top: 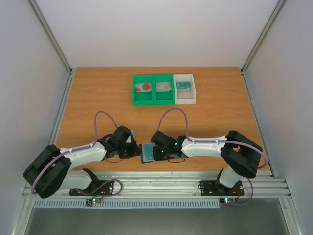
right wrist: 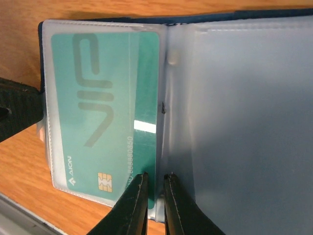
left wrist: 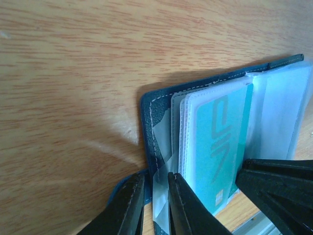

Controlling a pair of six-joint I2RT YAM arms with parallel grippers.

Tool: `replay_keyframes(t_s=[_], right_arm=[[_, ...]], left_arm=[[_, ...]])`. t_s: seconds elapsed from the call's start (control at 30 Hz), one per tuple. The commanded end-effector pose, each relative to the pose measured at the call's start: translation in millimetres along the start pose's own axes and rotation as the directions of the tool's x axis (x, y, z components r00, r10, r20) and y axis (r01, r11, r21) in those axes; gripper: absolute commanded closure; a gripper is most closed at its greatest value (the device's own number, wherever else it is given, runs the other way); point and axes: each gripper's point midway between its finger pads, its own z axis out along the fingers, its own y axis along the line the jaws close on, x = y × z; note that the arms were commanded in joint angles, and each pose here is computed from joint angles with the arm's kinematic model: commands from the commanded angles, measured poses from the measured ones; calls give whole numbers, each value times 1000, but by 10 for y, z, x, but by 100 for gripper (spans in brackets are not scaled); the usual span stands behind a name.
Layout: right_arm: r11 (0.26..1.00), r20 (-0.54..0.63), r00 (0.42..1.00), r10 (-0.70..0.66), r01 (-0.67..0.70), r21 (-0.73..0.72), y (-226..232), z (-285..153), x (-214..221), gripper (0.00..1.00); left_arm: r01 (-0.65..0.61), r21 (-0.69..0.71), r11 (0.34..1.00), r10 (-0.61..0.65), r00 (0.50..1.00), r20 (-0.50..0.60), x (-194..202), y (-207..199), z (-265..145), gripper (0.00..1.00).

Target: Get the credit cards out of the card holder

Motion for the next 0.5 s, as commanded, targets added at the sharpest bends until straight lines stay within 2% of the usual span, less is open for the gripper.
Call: replay_keyframes(t_s=[0.0, 0.2, 0.37, 0.47], right_arm=[[990, 19, 1000, -24, 21, 139, -255, -30, 4, 89], [992, 20, 1000, -15, 12, 123, -227, -58, 7, 90], [997, 51, 998, -36, 40, -71, 103, -77, -43, 87], [996, 42, 998, -41, 44, -74, 163, -15, -82, 86]], left_arm=[[46, -175, 983, -51, 998, -24, 123, 436, 58, 83], [49, -177, 983, -55, 998, -24, 120, 438, 62, 84], [50, -166, 985, -55, 998, -28, 118, 401, 54, 83], [47, -159, 986, -52, 998, -26, 99, 355, 30, 83]])
